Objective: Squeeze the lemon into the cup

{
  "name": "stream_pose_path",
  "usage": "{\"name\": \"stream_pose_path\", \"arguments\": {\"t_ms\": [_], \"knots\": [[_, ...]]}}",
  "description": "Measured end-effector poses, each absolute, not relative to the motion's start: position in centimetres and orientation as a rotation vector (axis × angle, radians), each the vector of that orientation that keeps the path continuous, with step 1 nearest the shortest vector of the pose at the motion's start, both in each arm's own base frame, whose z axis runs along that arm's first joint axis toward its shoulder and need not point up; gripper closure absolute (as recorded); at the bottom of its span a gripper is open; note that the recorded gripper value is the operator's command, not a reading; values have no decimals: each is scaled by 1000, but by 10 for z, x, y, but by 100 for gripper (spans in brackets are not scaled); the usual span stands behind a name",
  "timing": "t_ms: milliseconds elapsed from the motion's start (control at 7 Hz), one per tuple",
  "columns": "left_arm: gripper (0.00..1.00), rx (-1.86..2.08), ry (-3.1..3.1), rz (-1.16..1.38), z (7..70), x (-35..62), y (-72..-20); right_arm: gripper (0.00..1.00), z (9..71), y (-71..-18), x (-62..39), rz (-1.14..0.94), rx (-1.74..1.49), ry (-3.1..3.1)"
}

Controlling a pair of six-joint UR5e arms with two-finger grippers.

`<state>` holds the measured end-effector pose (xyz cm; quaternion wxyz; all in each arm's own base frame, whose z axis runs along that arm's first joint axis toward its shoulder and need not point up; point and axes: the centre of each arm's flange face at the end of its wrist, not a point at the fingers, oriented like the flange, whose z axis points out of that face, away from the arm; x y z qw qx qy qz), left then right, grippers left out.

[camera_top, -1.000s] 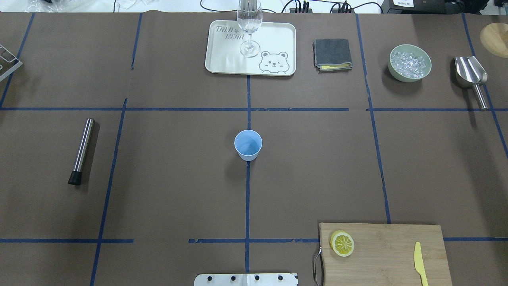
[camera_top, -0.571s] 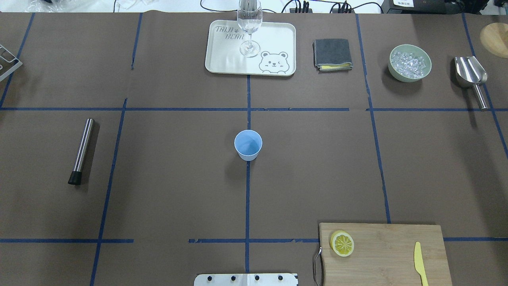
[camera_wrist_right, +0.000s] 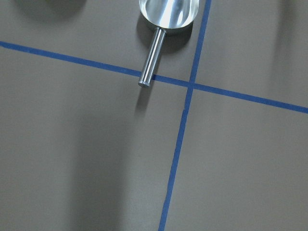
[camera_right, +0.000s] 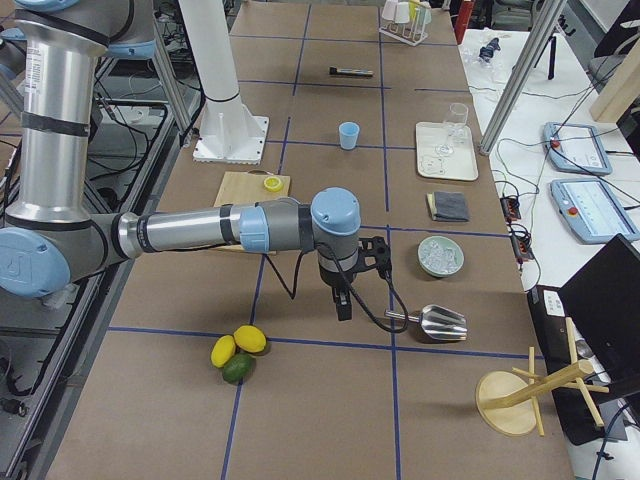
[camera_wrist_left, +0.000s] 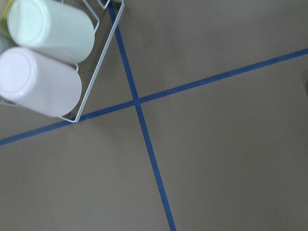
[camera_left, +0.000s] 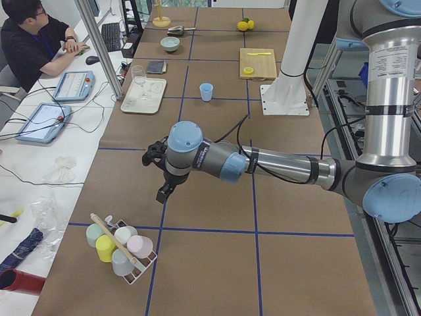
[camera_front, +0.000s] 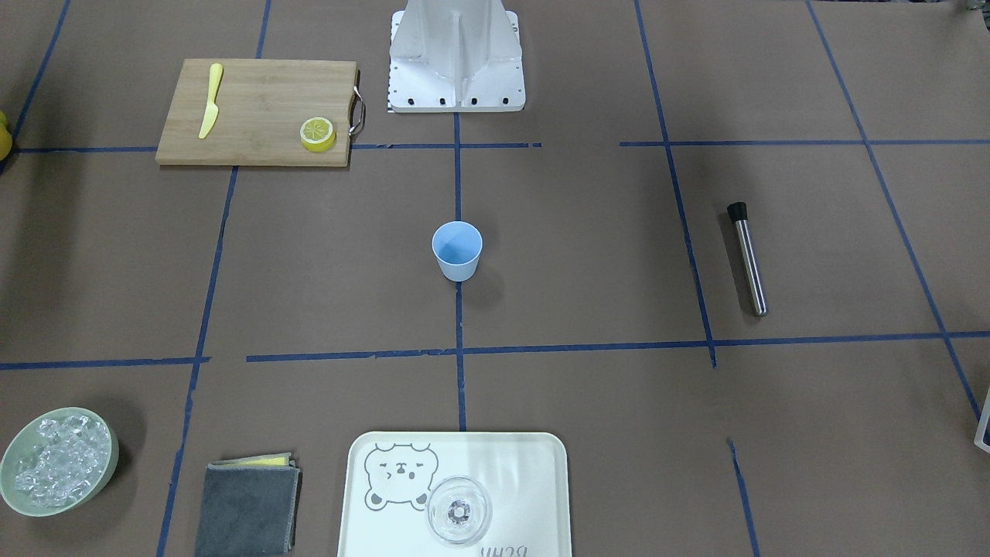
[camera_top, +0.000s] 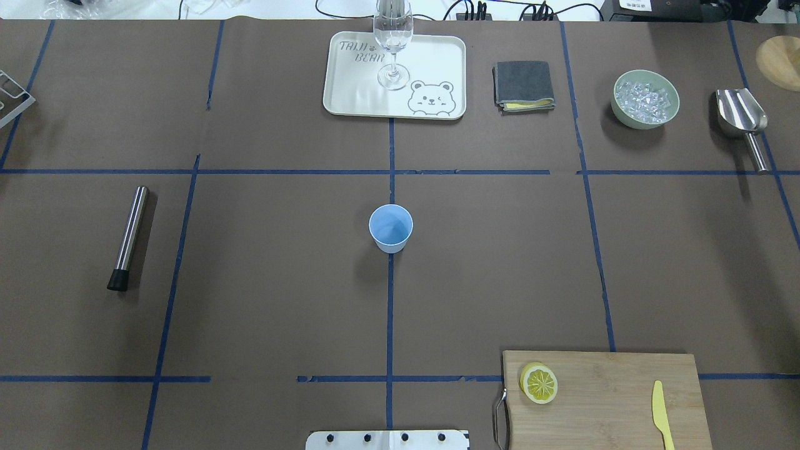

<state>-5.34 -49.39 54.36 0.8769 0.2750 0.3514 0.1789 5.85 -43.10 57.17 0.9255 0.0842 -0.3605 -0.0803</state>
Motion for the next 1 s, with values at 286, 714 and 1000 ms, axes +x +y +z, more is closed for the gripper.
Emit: {"name": "stream_pose_path", "arguments": {"t_ms": [286, 714, 1000], "knots": [[0, 733, 753, 337, 527, -53, -500, 0, 556, -439, 55, -141, 206, -781], [0, 722, 768, 285, 545, -53, -486, 0, 514, -441, 45, -90, 241, -921], [0, 674, 770, 265, 571, -53, -461, 0, 480, -444, 12, -62, 305, -930]]}}
